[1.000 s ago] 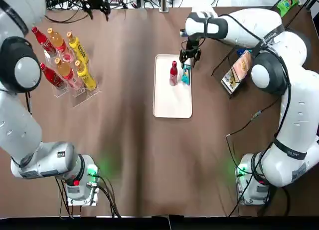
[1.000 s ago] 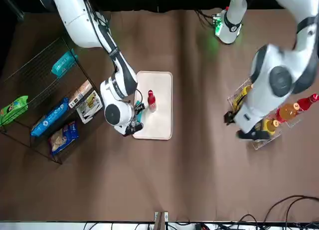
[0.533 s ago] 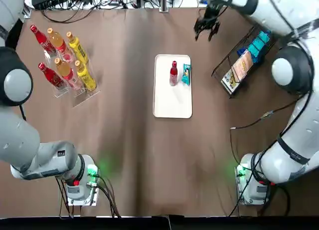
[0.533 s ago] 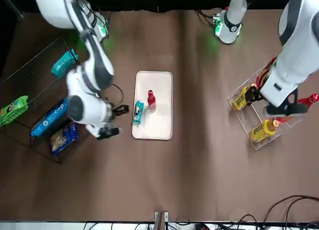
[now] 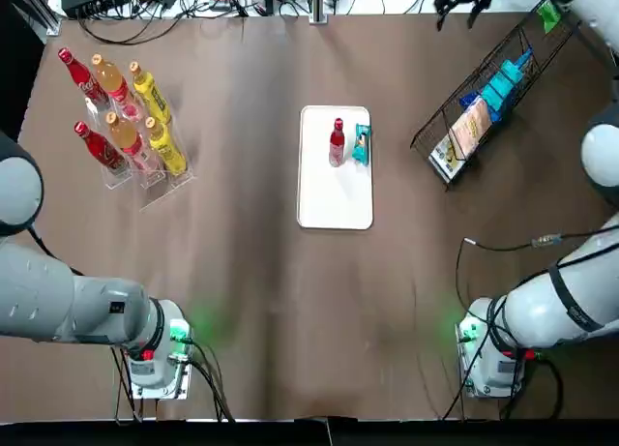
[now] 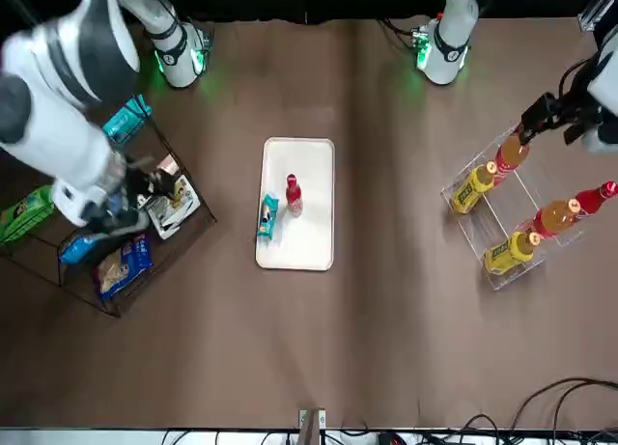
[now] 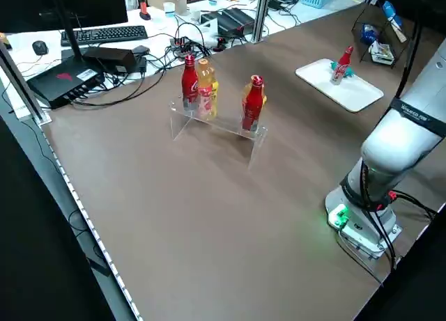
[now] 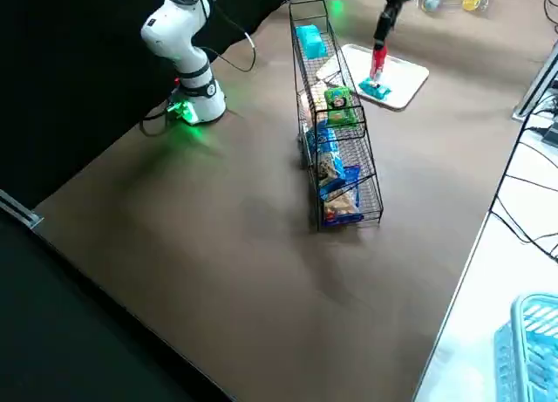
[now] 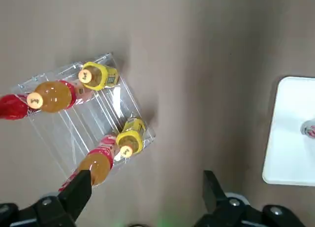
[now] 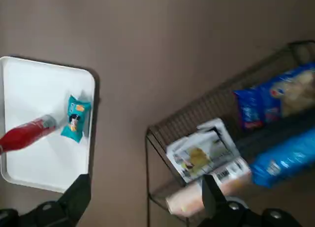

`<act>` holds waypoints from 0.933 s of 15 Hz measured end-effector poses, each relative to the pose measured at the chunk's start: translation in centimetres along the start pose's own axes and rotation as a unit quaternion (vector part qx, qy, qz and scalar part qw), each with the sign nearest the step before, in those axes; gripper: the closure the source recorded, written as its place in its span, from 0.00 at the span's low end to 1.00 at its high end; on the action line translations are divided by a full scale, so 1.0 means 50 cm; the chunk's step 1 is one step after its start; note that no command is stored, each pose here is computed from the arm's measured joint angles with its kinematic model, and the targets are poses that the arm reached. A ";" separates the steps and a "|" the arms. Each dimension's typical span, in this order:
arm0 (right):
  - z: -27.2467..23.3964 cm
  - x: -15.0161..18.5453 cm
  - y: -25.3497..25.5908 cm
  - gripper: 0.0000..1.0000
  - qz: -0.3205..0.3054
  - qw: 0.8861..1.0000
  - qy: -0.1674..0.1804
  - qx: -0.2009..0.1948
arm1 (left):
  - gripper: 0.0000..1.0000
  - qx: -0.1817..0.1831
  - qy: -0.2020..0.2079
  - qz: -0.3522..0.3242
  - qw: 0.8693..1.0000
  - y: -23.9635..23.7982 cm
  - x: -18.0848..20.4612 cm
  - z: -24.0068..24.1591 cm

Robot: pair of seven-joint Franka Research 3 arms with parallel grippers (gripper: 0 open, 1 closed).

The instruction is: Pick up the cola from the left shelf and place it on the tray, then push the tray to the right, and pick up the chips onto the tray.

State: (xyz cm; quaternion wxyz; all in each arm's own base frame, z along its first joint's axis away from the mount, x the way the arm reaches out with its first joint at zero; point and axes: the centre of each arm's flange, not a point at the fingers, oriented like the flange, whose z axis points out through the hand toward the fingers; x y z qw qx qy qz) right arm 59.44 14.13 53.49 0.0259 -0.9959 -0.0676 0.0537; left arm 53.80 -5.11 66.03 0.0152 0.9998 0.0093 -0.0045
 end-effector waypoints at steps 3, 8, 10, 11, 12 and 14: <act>-0.097 -0.067 0.037 0.00 0.004 1.000 0.013 -0.007 | 0.00 0.000 -0.006 0.014 1.000 0.015 -0.004 0.007; -0.157 -0.136 0.073 0.00 0.011 0.998 0.050 -0.026 | 0.00 0.024 -0.009 0.036 0.999 0.023 0.004 0.025; -0.138 -0.144 0.069 0.00 0.008 0.998 0.046 -0.031 | 0.00 0.035 -0.008 0.045 0.998 0.036 0.003 0.026; -0.136 -0.148 0.070 0.00 0.008 0.998 0.045 -0.032 | 0.00 0.036 -0.007 0.049 0.998 0.043 0.002 0.026; -0.138 -0.151 0.071 0.00 0.005 0.998 0.046 -0.033 | 0.00 0.036 -0.007 0.048 0.998 0.046 0.002 0.026; -0.143 -0.154 0.072 0.00 -0.004 0.998 0.048 -0.035 | 0.00 0.036 -0.007 0.047 0.998 0.043 0.003 0.026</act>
